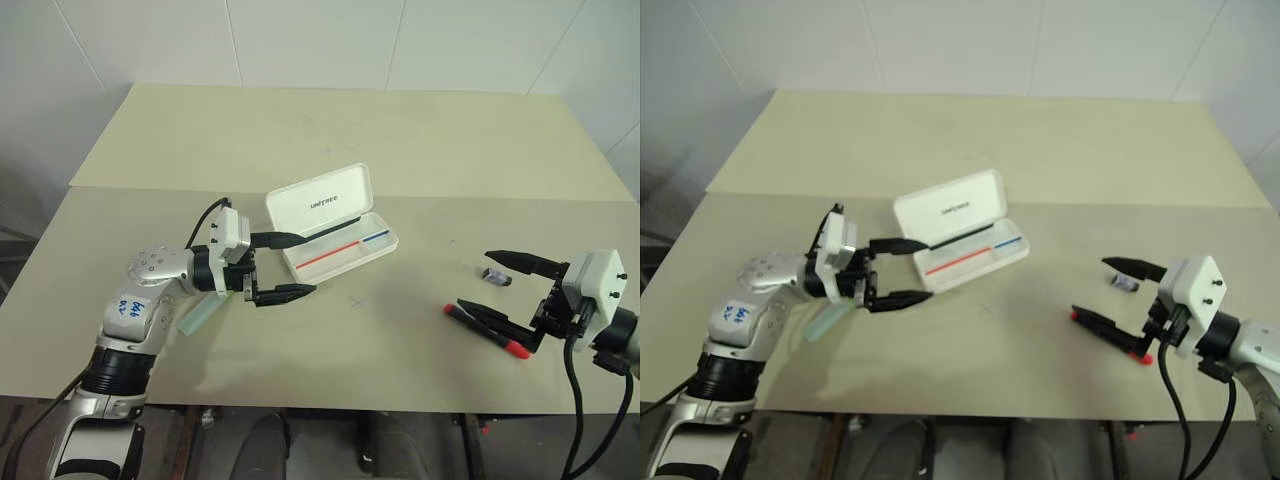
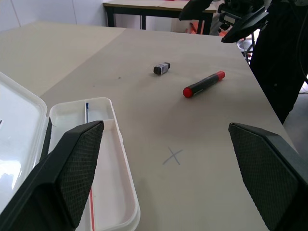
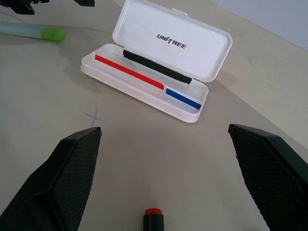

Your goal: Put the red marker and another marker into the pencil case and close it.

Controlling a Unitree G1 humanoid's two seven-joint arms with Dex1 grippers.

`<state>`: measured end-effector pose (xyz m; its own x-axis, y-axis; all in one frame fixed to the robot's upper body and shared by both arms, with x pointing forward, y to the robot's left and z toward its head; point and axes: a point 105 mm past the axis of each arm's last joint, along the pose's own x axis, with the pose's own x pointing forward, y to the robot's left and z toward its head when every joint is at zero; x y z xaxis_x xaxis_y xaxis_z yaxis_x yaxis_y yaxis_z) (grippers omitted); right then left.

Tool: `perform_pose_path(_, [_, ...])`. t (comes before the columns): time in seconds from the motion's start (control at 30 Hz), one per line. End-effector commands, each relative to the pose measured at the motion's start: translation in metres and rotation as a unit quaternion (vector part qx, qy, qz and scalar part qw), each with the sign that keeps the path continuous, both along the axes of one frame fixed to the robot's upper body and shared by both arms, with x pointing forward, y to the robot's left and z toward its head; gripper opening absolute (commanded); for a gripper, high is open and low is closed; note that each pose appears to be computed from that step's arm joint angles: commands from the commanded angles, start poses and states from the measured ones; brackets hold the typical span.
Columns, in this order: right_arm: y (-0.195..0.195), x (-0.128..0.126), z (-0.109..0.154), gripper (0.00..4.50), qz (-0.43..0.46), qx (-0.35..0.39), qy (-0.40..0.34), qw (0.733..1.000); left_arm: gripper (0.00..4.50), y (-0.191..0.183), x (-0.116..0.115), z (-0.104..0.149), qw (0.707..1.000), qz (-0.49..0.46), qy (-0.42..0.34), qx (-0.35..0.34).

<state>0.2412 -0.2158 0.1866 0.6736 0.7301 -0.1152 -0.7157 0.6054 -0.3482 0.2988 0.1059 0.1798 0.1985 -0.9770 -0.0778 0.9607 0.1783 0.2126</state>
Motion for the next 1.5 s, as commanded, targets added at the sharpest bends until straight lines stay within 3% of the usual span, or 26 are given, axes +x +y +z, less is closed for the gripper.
perform_pose_path(0.03, [0.011, 0.003, 0.009, 4.50, 0.017, 0.010, -0.029, 0.999, 4.45, 0.003, -0.001, 0.008, 1.000, 0.010, -0.019, 0.006])
perform_pose_path(0.57, [0.046, 0.002, 0.010, 4.50, 0.109, 0.015, -0.024, 0.994, 4.45, 0.004, 0.010, 0.000, 0.997, 0.050, -0.036, 0.046])
perform_pose_path(0.67, [0.055, 0.001, 0.013, 4.50, 0.115, 0.022, -0.031, 0.993, 3.81, 0.001, 0.013, -0.003, 0.997, 0.056, -0.036, 0.046])
perform_pose_path(0.8, [0.063, 0.000, 0.010, 4.50, 0.120, 0.030, -0.032, 0.992, 2.54, -0.010, 0.010, -0.020, 0.997, 0.036, -0.020, 0.071])
perform_pose_path(1.23, [0.081, -0.001, 0.017, 4.50, 0.112, 0.055, -0.065, 0.990, 2.54, -0.028, 0.032, -0.043, 0.991, 0.074, -0.006, 0.110])
perform_pose_path(1.5, [0.087, -0.001, 0.027, 4.50, 0.106, 0.063, -0.090, 0.988, 2.54, -0.035, 0.032, -0.048, 0.989, 0.060, 0.005, 0.134])
